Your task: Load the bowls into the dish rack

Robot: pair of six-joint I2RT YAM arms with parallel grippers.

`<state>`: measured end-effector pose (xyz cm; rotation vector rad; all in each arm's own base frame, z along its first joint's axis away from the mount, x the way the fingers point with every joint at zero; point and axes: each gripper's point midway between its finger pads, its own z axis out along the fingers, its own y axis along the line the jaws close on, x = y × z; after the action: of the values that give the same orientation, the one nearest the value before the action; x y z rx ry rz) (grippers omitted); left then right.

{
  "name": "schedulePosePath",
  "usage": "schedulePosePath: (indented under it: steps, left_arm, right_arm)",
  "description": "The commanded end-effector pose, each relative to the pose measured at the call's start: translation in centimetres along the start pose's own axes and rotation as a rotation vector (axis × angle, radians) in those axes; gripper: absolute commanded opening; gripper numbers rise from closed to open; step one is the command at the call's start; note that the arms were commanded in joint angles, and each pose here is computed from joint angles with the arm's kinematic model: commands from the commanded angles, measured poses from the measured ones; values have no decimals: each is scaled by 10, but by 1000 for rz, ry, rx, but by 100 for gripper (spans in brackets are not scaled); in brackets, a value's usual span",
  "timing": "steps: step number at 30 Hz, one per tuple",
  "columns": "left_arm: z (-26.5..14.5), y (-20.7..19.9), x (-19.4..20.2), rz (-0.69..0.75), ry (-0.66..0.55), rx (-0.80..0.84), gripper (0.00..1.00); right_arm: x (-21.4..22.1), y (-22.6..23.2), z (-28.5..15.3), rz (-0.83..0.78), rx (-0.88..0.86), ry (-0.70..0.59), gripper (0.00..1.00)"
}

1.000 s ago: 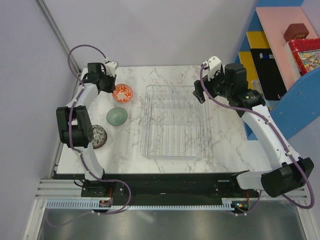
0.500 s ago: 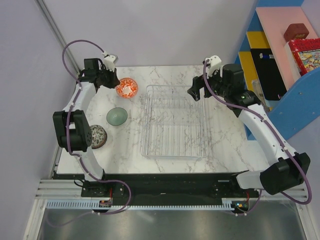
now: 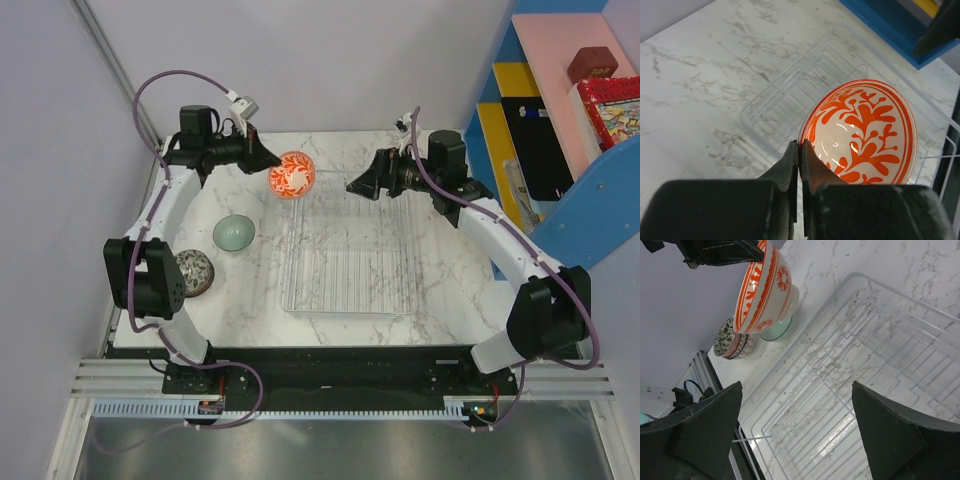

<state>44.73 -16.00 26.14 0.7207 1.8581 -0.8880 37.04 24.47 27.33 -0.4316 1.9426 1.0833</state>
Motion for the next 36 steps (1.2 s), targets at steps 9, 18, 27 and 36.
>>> schedulePosePath:
  steps: [9, 18, 27, 36]
  left_arm:
    - [21, -84, -35, 31, -59, 286, 2]
    - [45, -94, -28, 44, -43, 306, 2]
    - [55, -104, -21, 95, -35, 287, 2]
    - [60, -105, -18, 107, -28, 269, 2]
  right_arm:
    - [4, 20, 7, 183, -274, -50, 98]
    - [13, 17, 13, 307, -352, -15, 98]
    - [21, 14, 18, 367, -377, 13, 98]
    - [16, 26, 11, 387, -433, 2, 98]
